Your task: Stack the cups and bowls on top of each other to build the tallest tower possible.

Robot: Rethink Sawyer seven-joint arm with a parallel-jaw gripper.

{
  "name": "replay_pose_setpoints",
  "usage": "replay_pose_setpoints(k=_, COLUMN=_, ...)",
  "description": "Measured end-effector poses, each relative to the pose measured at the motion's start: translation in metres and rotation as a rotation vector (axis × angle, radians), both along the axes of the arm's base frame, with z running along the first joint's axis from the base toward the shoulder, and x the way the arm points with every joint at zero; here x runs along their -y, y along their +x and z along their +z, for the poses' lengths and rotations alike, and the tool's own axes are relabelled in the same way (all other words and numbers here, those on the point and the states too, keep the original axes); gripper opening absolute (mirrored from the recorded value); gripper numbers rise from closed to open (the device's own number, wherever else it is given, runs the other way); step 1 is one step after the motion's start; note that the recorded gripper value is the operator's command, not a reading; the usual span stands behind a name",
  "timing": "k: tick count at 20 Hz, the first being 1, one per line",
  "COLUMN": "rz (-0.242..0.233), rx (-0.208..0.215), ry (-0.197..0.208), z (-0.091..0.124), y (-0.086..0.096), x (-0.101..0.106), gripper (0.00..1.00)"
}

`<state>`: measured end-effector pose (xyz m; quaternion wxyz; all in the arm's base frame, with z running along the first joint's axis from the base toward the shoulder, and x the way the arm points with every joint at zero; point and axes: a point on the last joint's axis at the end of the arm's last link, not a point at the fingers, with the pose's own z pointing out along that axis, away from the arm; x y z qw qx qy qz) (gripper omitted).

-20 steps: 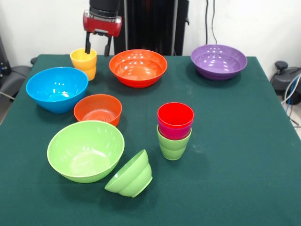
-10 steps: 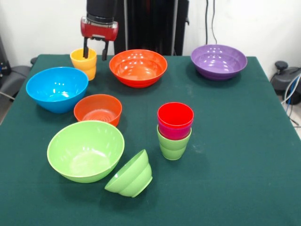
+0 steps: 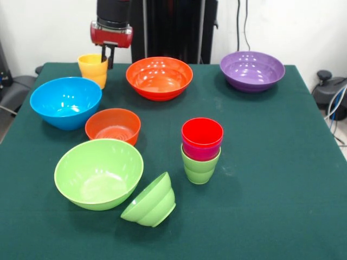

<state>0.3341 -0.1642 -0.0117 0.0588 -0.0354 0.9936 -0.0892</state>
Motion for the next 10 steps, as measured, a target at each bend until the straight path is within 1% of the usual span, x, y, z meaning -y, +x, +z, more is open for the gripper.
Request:
replay_pose_setpoints(k=6, rz=0.000, rx=0.000, ry=-0.002, z=0.0006, y=-0.0003, x=0.0007, gripper=0.00)
replay_pose_setpoints(k=10, rz=0.001, rx=0.008, ry=-0.005, z=0.0031, y=0.0024, x=0.0017, gripper=0.00)
